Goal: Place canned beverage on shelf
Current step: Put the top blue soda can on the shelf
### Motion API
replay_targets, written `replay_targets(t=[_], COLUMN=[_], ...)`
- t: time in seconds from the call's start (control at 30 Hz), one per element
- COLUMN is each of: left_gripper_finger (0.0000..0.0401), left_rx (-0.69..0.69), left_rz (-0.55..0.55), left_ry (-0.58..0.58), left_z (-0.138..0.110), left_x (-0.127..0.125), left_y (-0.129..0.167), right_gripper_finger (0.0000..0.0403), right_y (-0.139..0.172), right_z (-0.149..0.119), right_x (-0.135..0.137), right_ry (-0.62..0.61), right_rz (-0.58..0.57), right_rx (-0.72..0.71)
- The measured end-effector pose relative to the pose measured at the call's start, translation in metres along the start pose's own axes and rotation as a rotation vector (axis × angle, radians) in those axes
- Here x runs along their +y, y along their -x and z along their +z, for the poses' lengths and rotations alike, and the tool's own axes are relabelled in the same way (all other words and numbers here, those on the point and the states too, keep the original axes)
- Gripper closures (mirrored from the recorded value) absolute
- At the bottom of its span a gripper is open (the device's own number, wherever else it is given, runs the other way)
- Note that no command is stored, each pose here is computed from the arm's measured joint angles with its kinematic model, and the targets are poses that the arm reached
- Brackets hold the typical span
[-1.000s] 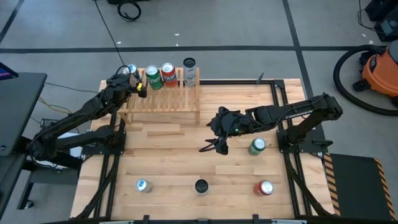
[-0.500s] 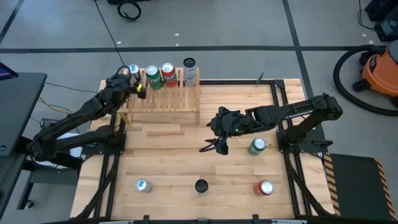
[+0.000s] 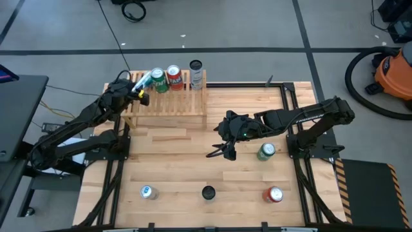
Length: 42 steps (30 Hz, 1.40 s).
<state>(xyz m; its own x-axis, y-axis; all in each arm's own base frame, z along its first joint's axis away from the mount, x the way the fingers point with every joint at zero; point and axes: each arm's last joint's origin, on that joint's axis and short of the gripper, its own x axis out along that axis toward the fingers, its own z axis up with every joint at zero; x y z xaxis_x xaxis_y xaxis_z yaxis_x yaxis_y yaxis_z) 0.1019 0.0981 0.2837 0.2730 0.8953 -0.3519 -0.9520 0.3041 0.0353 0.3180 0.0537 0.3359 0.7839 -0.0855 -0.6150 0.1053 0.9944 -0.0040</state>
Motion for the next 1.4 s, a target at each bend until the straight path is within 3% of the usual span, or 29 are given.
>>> replay_targets(t=[0.6, 0.77, 1.0, 1.4], left_gripper_finger=[0.0237, 0.0237, 0.0237, 0.0236], left_rx=[-0.058, -0.052, -0.007, -0.015], left_rz=[0.007, 0.009, -0.039, -0.053], left_ry=[-0.001, -0.065, -0.084, -0.075], left_z=[0.006, 0.006, 0.03, 0.054], left_x=[-0.001, 0.0, 0.006, 0.014], left_y=[0.0, 0.001, 0.02, 0.041], right_gripper_finger=[0.0084, 0.0084, 0.0084, 0.0084], right_y=[0.0, 0.0, 0.002, 0.002], right_z=[0.002, 0.009, 0.022, 0.022], right_x=[0.0, 0.0, 0.001, 0.001], right_ry=[-0.004, 0.023, 0.048, -0.017], right_rz=[0.003, 0.01, 0.02, 0.029], right_rx=[-0.016, -0.085, -0.216, -0.218])
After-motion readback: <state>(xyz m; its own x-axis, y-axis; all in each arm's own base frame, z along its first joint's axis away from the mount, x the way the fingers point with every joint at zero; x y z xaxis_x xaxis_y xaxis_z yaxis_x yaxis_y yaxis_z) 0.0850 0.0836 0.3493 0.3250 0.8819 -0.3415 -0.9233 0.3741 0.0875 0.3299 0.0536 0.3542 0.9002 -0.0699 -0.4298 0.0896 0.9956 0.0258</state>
